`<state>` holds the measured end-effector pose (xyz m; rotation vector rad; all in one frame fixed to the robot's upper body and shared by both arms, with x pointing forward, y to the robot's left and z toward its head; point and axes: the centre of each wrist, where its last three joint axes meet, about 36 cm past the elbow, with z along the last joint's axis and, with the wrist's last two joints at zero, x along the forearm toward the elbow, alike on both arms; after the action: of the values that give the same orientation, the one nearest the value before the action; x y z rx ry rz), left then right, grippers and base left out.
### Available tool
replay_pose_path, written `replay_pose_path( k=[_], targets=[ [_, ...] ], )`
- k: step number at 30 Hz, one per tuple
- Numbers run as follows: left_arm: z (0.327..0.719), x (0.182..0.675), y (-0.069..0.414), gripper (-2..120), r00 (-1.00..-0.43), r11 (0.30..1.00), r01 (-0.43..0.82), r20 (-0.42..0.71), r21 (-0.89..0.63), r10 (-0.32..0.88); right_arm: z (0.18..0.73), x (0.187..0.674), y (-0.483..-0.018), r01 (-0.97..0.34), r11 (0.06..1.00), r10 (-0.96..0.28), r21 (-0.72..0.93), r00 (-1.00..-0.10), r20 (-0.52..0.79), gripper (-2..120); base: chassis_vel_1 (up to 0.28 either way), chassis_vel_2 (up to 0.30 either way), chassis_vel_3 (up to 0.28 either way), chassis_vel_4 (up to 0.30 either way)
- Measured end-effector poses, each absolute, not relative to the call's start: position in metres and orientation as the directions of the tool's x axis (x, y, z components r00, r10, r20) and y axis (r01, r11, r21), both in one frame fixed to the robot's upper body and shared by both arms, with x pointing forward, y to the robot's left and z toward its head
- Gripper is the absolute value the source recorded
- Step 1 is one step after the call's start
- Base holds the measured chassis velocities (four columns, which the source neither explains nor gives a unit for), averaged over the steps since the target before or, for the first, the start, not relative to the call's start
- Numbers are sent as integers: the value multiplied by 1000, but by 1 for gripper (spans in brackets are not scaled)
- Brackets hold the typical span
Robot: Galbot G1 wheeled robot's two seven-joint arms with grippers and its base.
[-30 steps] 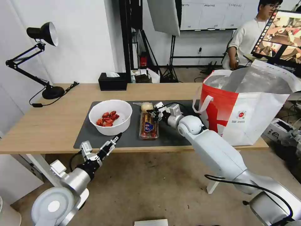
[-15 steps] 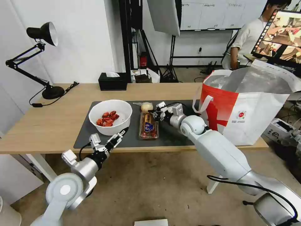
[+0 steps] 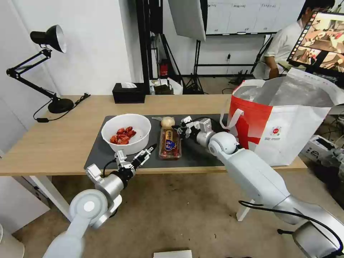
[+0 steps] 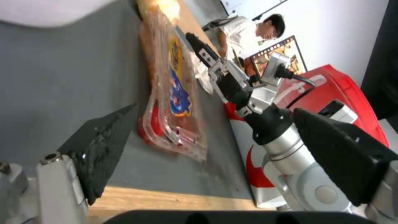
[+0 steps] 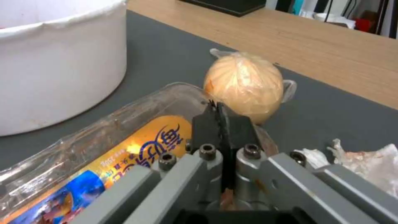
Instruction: Pick up the trash from the table and place it into the takeout bag.
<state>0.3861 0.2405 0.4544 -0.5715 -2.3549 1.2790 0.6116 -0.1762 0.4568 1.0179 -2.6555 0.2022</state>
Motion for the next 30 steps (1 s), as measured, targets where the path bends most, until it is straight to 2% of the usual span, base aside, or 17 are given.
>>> replay_pose_path(
  k=[11,30],
  targets=[
    [450,393,217,100,-819,497,135,185,-857,543,459,609,-180,-662,749,-624,-23,-716,312,0,0,0,0,0],
    [450,420,203,100,-830,586,80,272,-806,488,462,601,-187,-664,748,-628,-16,-715,305,0,0,0,0,0]
  ],
)
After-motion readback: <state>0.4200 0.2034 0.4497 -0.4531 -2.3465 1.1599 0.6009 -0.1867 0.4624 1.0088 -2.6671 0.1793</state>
